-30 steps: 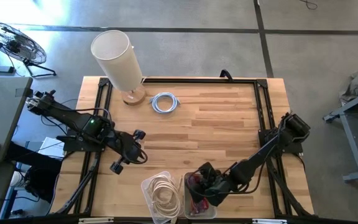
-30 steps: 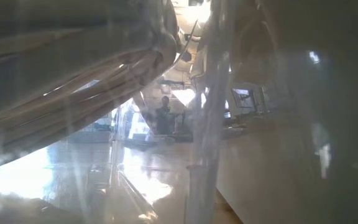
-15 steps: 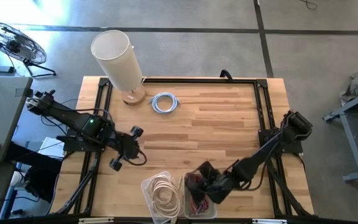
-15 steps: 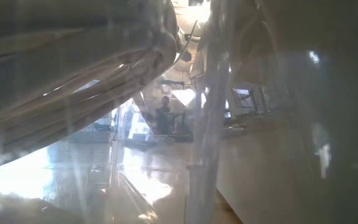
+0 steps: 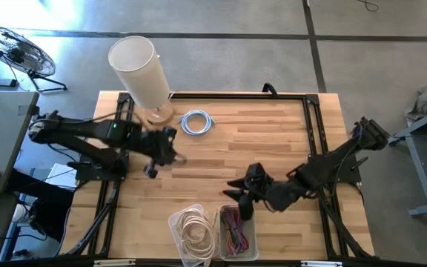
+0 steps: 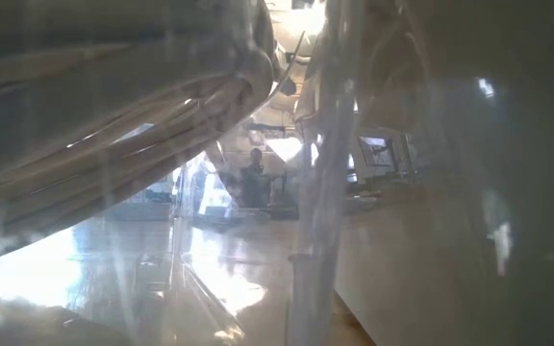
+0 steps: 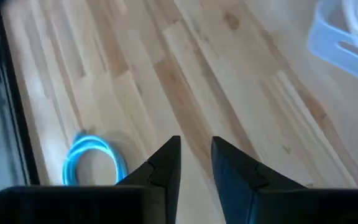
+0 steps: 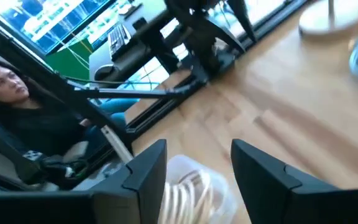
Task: Pick & Place USB Port
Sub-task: Put the light blue HDMI cable into the transparent bin
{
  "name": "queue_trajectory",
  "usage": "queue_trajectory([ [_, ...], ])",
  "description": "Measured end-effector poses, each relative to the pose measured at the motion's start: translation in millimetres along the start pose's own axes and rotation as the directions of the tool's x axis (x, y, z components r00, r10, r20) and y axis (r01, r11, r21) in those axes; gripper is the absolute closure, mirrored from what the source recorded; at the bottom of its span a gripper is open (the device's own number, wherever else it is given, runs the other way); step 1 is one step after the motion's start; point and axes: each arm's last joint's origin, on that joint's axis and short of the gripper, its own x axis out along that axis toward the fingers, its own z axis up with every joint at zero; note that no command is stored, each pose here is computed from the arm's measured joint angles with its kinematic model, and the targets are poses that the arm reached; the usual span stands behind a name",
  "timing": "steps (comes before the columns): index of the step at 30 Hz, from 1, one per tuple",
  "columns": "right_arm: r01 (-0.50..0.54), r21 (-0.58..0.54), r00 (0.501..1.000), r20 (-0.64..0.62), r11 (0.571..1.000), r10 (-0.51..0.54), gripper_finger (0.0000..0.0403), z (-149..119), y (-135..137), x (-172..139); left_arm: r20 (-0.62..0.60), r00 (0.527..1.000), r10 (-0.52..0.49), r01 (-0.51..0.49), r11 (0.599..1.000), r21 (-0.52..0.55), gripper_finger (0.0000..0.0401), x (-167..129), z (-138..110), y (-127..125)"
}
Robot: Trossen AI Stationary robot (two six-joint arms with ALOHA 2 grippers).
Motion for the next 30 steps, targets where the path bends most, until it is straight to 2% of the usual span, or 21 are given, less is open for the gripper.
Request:
queue_trajectory([
  [3, 0.011, -0.078, 1.0, 0.028, 0.997, -0.008, 0.0231, 14.6, -5.5, -1.7, 0.006, 1.0, -0.003, 0.003, 0.997, -0.072, 0.0296, -3.3, -7.6, 22.1],
  [9, 0.046, -0.2, 0.999, 0.006, 0.979, -0.046, 0.0231, 30.7, -19.8, 2.2, -0.006, 0.998, 0.065, -0.065, 0.993, -0.103, 0.0216, -5.2, -20.7, 53.6],
  [15, 0.124, -0.299, 0.991, -0.003, 0.946, -0.131, 0.0231, 41.5, -37.3, 11.9, -0.057, 0.992, 0.116, -0.119, 0.992, -0.049, 0.0149, 15.9, -29.1, 79.8],
  [21, 0.154, -0.355, 0.987, 0.011, 0.922, -0.161, 0.0231, 59.3, -51.5, 17.3, -0.092, 0.988, 0.121, -0.125, 0.992, -0.034, 0.014, 54.2, -35.3, 104.5],
  [26, 0.17, -0.398, 0.985, 0.035, 0.901, -0.17, 0.0231, 75.5, -59.8, 9.7, -0.115, 0.993, 0.037, -0.046, 0.996, -0.078, 0.0139, 86.5, -50.2, 119.7],
  [28, 0.177, -0.412, 0.984, 0.051, 0.894, -0.171, 0.0231, 81.6, -62.3, 5.9, -0.114, 0.993, -0.011, -0.003, 0.992, -0.122, 0.0139, 97.7, -57.6, 124.3],
  [30, 0.182, -0.427, 0.983, 0.061, 0.886, -0.172, 0.0231, 86.6, -64.3, 1.7, -0.106, 0.992, -0.065, 0.039, 0.973, -0.227, 0.0139, 105.5, -66.0, 128.0],
])
